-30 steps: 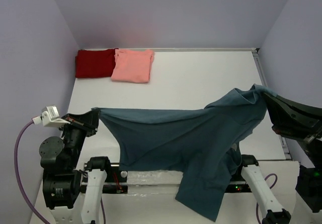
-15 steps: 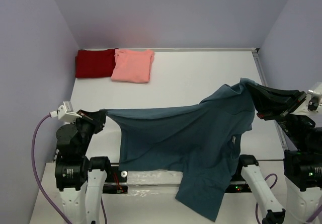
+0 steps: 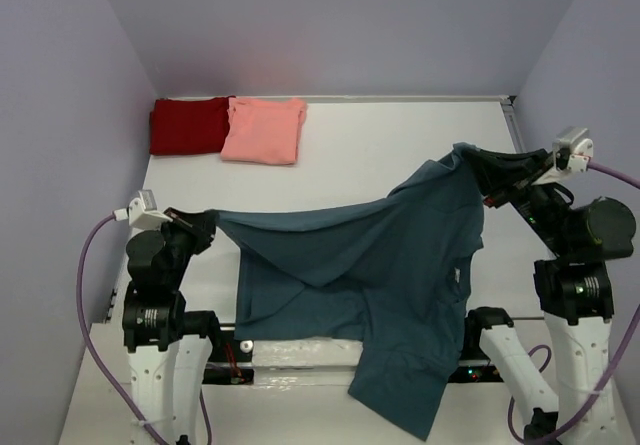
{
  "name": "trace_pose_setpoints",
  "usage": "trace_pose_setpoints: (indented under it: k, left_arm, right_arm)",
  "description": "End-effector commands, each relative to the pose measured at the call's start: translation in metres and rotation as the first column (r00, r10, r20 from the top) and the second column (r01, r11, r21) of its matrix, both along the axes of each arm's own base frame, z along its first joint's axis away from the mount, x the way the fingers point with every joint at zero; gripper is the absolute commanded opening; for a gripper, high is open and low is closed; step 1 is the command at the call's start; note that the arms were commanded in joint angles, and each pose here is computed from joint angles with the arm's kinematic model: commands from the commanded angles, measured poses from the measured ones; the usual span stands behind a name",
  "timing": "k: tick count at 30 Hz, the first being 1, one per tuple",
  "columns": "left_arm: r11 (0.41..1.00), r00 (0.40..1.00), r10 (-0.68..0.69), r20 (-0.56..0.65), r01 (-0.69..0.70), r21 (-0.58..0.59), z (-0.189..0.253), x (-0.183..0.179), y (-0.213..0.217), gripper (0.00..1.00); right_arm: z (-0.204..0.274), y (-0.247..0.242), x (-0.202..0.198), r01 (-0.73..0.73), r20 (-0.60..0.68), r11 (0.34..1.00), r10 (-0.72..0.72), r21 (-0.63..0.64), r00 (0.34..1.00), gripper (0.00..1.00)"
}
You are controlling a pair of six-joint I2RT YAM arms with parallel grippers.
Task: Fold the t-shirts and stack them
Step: Flatten out the tshirt
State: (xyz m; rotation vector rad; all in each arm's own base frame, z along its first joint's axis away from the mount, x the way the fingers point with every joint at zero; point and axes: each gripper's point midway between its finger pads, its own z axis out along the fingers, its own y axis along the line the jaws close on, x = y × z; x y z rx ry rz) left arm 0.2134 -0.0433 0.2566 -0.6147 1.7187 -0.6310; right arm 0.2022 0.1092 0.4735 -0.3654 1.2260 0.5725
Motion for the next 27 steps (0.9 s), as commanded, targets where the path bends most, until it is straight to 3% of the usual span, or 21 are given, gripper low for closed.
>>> trace_pose_setpoints:
  k: [1, 27]
  left_arm:
    - [1.0, 1.0, 0.003, 0.027, -0.003, 0.007, -0.004, 0.023, 0.002, 0.0]
    - [0.999, 0.998, 0.0, -0.065, 0.003, 0.045, -0.063, 0.118, -0.005, 0.0]
  right_arm:
    - [-0.003, -0.003, 0.029, 0.029, 0.008, 0.999, -0.03, 0.022, 1.0, 0.0]
    - [-0.079, 0.006, 0.201, 0.032, -0.2, 0.999, -0.029, 0.015, 0.979, 0.0]
